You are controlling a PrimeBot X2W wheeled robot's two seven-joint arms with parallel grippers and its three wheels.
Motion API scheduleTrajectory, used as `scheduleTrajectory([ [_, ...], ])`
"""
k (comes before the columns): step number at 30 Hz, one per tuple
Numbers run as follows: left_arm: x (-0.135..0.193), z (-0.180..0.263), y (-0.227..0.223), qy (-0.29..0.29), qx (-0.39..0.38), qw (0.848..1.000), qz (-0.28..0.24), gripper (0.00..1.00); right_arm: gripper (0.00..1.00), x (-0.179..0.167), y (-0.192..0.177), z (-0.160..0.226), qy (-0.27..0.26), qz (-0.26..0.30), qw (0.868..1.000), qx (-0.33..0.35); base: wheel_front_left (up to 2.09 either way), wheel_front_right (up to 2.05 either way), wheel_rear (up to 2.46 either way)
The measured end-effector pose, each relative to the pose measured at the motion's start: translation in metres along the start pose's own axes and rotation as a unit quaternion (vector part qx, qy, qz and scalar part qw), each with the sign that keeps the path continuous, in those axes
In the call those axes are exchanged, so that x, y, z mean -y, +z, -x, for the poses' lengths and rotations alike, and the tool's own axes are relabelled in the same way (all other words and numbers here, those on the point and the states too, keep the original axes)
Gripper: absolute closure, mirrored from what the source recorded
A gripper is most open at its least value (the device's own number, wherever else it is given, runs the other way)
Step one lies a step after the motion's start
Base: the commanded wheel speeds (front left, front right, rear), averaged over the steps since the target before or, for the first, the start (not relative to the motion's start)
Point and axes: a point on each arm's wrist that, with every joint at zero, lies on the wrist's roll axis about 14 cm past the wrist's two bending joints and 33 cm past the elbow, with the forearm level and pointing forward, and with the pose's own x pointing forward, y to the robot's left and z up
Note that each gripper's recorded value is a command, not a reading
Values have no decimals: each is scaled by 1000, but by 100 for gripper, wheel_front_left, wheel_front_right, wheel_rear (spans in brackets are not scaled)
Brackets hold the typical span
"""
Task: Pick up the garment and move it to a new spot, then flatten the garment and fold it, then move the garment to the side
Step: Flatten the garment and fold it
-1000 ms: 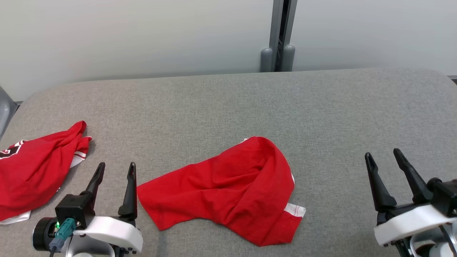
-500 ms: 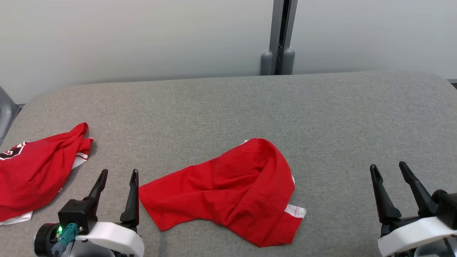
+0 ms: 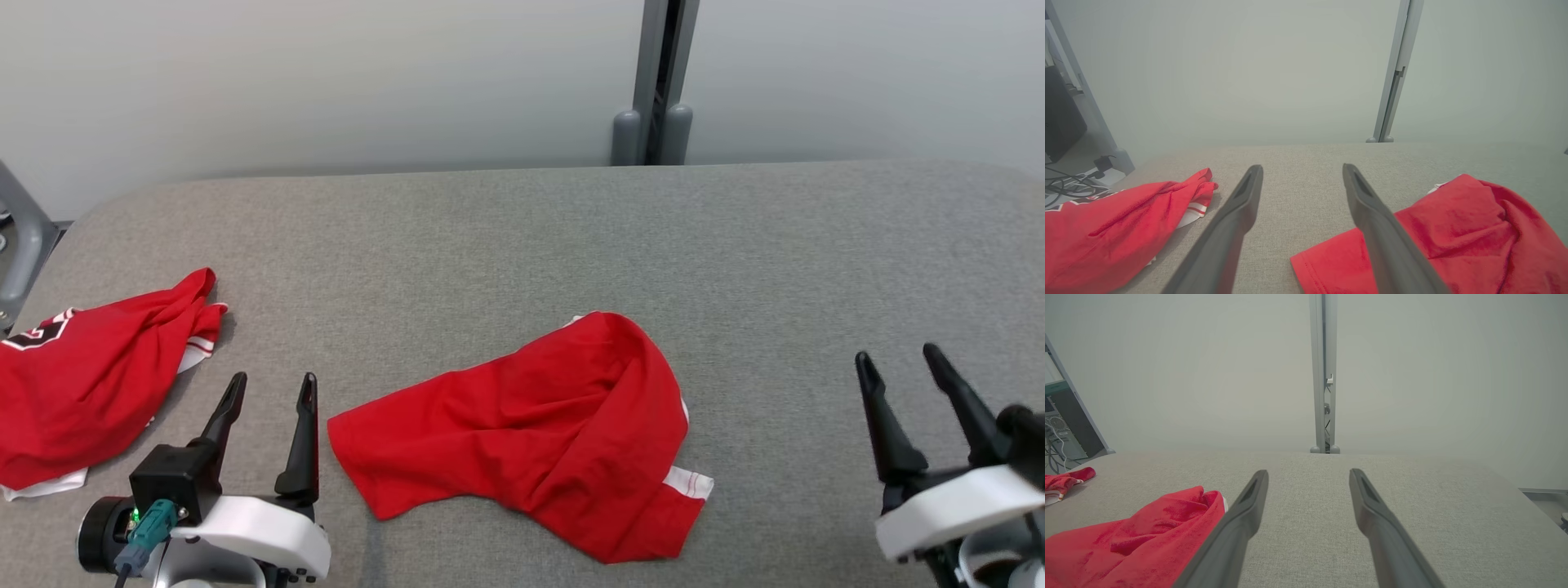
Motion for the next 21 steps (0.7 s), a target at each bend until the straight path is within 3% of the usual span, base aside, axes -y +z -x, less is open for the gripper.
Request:
scheduleTrajectory([
  [5, -4, -3, 4, 7, 9, 1000, 6, 0, 0, -6, 1, -31, 28, 9, 999, -11, 0, 0, 0],
  [10, -7, -7, 0, 14, 8, 1000, 14, 0, 0, -37, -21, -68, 90, 7, 994, -61, 0, 0, 0],
  [18, -20, -12, -14, 38, -4, 999, 22, 0, 0, -86, -75, -101, 185, 19, 968, -172, 0, 0, 0],
  [20, -25, -13, -22, 46, -12, 999, 25, 0, 0, -104, -99, -107, 221, 27, 950, -220, 0, 0, 0],
  [21, -25, -13, -22, 46, -12, 999, 25, 0, 0, -104, -99, -107, 221, 27, 950, -220, 0, 0, 0],
])
